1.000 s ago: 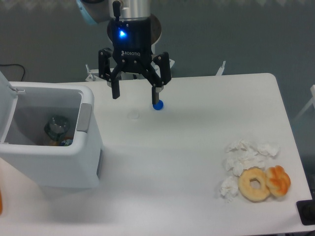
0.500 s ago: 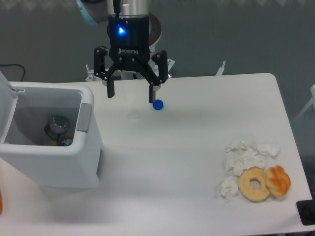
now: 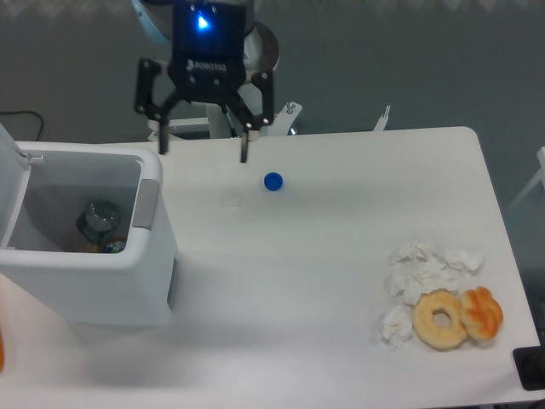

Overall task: Close the trash can
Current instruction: 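Raise the open gripper and swing it toward the trash can lid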

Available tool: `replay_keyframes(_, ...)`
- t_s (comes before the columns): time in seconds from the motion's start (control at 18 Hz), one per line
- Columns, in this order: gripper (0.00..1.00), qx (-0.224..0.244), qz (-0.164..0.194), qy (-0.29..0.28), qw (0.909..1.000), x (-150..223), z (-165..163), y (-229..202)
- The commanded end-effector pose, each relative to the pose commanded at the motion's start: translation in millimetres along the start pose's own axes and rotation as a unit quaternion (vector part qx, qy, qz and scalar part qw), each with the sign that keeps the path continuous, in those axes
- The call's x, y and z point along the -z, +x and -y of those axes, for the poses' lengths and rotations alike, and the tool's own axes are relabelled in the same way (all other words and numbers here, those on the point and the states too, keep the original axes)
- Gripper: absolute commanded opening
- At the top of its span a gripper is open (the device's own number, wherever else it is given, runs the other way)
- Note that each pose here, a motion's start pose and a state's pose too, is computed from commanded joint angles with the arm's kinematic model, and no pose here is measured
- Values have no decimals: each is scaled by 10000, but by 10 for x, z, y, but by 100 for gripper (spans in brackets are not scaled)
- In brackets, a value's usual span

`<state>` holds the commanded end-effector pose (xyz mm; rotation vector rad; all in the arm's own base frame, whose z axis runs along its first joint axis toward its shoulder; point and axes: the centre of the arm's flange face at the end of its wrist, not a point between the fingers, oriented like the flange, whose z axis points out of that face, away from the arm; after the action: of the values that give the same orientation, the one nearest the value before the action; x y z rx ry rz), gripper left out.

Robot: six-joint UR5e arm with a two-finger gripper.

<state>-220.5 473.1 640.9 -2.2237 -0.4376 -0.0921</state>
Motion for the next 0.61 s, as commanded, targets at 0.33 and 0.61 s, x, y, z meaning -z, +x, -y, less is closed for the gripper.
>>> replay_keyframes(0.33, 100, -228, -1279, 98, 9915, -29, -4, 665)
replay_keyframes(0.61, 100, -583, -1808, -33, 9818, -89, -83, 1287)
